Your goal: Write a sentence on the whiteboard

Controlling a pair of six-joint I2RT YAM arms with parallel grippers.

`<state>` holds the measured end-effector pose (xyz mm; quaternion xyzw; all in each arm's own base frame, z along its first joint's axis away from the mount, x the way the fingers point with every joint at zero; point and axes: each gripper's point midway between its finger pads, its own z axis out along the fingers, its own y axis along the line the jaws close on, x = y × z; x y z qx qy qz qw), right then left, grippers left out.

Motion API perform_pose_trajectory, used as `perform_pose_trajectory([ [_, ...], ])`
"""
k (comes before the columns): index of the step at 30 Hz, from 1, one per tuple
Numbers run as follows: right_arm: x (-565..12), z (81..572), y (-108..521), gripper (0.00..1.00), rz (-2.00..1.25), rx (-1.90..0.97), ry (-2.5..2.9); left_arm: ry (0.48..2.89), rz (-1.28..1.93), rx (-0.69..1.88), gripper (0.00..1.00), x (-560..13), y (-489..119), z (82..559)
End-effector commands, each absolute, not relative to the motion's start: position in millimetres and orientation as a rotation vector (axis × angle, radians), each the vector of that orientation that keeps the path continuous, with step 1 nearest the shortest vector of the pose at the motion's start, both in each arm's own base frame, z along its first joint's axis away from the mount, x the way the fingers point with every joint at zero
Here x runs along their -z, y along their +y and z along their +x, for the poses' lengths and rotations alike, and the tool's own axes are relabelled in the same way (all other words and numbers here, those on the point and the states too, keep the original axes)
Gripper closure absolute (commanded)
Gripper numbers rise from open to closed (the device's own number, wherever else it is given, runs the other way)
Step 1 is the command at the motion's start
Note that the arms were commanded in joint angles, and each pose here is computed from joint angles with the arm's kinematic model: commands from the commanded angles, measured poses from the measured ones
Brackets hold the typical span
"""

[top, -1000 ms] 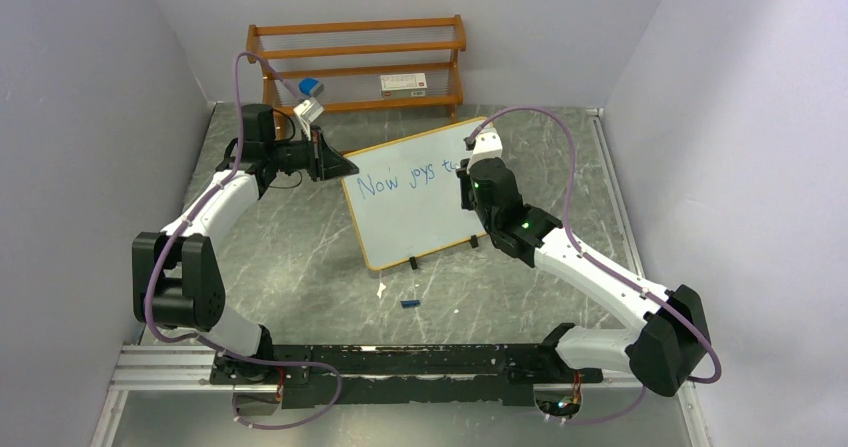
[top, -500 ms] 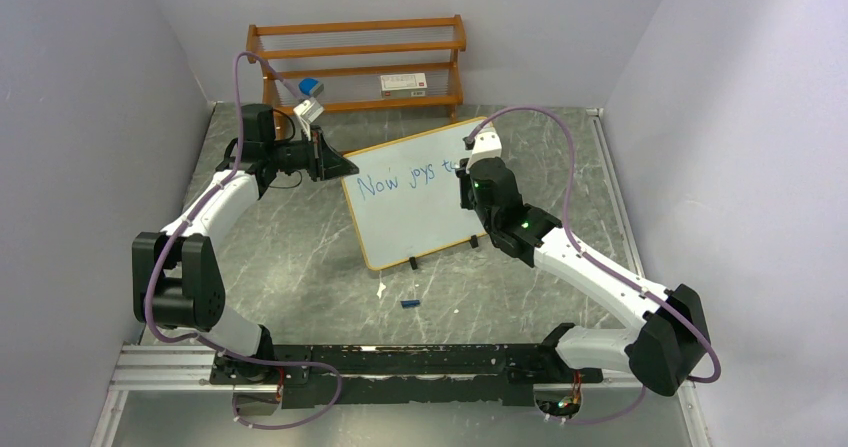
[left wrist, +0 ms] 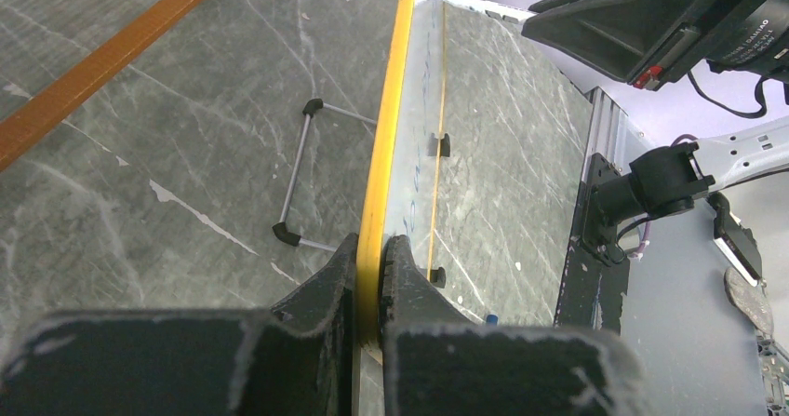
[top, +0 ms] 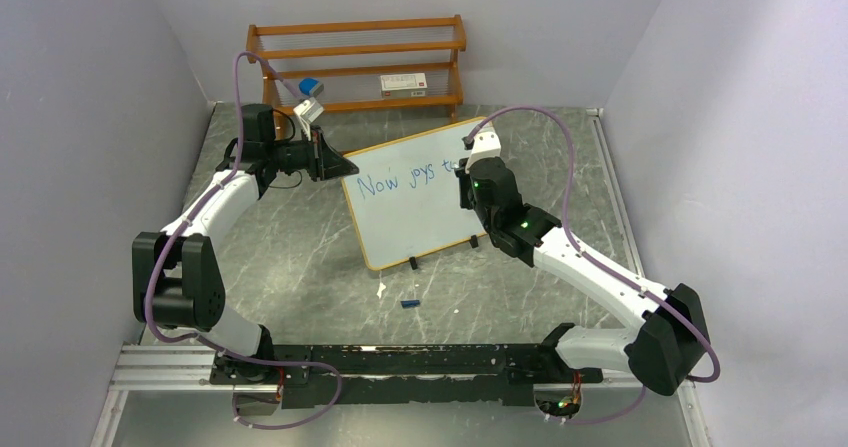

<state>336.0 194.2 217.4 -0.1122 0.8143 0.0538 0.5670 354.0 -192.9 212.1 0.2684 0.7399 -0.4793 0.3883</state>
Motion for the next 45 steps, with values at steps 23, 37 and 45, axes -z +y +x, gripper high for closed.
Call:
perform_pose_trajectory([
  [23,-242.5,336.7,198.8,1.00,-0.247,-0.190,1.864,2.065,0.699,1.061,0.95,-144.4,-188.3,353.1],
  [37,-236.8,301.6,208.2,1.00,-0.323,-0.256,1.876,2.075,0.687,1.054,0.95,-142.2,-187.4,354.3],
  [45,-218.2,268.4,230.5,1.00,-0.401,-0.281,1.891,2.079,0.683,1.045,0.95,-141.3,-186.7,355.2],
])
